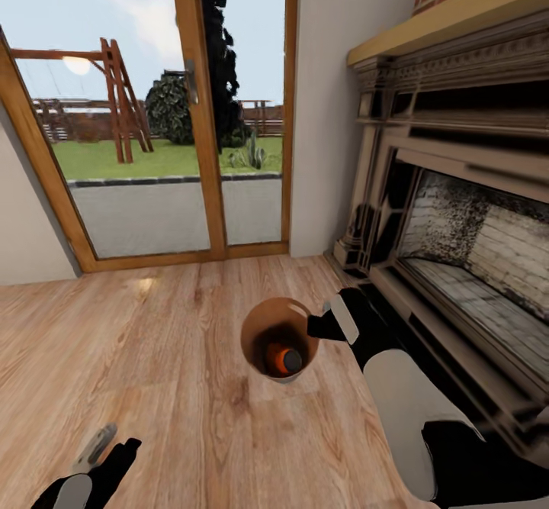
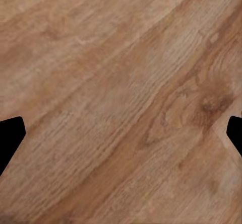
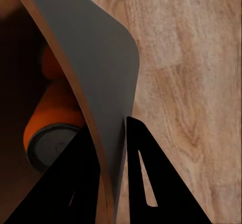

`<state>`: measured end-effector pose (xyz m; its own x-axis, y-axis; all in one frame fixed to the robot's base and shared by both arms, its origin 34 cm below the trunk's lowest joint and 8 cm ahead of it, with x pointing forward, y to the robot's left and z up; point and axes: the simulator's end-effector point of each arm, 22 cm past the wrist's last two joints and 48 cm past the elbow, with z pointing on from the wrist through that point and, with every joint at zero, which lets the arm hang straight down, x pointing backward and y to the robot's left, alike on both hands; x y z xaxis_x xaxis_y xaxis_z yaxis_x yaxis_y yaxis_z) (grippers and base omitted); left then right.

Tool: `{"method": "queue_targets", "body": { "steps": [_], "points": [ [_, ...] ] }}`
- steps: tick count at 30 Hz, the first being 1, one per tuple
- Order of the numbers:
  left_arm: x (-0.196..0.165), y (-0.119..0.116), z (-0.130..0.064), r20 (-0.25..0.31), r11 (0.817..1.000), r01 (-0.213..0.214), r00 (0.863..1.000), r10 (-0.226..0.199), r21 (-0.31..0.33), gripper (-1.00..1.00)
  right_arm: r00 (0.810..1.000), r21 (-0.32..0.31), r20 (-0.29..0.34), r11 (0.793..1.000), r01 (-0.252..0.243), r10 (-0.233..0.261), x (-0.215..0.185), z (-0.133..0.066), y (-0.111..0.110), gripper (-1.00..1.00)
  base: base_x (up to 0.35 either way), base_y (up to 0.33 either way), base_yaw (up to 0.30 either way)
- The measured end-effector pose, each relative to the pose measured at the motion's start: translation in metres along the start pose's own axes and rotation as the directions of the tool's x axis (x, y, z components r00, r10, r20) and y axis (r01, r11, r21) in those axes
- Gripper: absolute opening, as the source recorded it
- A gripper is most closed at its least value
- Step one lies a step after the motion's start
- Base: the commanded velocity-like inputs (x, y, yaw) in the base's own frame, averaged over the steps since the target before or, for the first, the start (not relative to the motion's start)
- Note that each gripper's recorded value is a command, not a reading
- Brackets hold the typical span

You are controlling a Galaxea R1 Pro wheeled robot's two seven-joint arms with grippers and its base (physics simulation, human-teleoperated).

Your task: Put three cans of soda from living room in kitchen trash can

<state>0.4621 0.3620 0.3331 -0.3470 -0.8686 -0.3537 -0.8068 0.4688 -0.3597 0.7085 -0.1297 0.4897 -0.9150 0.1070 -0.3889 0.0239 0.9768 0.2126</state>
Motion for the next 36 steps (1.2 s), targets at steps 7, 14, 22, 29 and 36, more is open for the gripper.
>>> {"method": "queue_targets", "body": {
  "steps": [7, 14, 22, 29, 36],
  "points": [
    [0.018, -0.024, -0.002, -0.005, 0.996, -0.079, 0.997, 0.08, 0.037, 1.0, 1.0, 0.008, 0.006, 1.0, 0.02, -0.02, -0.001, -0.004, 0.002, -1.0, 0.001, 0.004, 0.175],
    [-0.001, 0.004, -0.004, 0.051, 1.0, -0.022, 0.998, 0.023, -0.004, 1.0, 1.0, 0.0, 0.004, 1.0, 0.017, -0.017, 0.0, -0.003, 0.004, -1.0, 0.16, 0.218, 0.277],
    [-0.012, -0.002, -0.011, 0.082, 1.0, -0.015, 0.997, 0.014, 0.015, 1.0, 1.0, 0.004, 0.002, 1.0, 0.018, -0.018, 0.0, -0.002, 0.003, -1.0, 0.267, 0.259, 0.263],
    [-0.02, -0.01, -0.04, 0.074, 0.996, -0.083, 0.994, 0.081, 0.036, 1.0, 1.0, -0.046, -0.007, 0.999, -0.012, 0.012, 0.002, -0.001, 0.012, -1.0, 0.292, 0.234, 0.288],
    [-0.015, -0.007, -0.042, 0.059, 0.995, -0.096, 0.994, 0.094, 0.023, 1.0, 0.989, -0.266, -0.085, 0.953, -0.143, 0.125, 0.016, -0.001, 0.061, -1.0, 0.298, 0.217, 0.246]
  ]
}}
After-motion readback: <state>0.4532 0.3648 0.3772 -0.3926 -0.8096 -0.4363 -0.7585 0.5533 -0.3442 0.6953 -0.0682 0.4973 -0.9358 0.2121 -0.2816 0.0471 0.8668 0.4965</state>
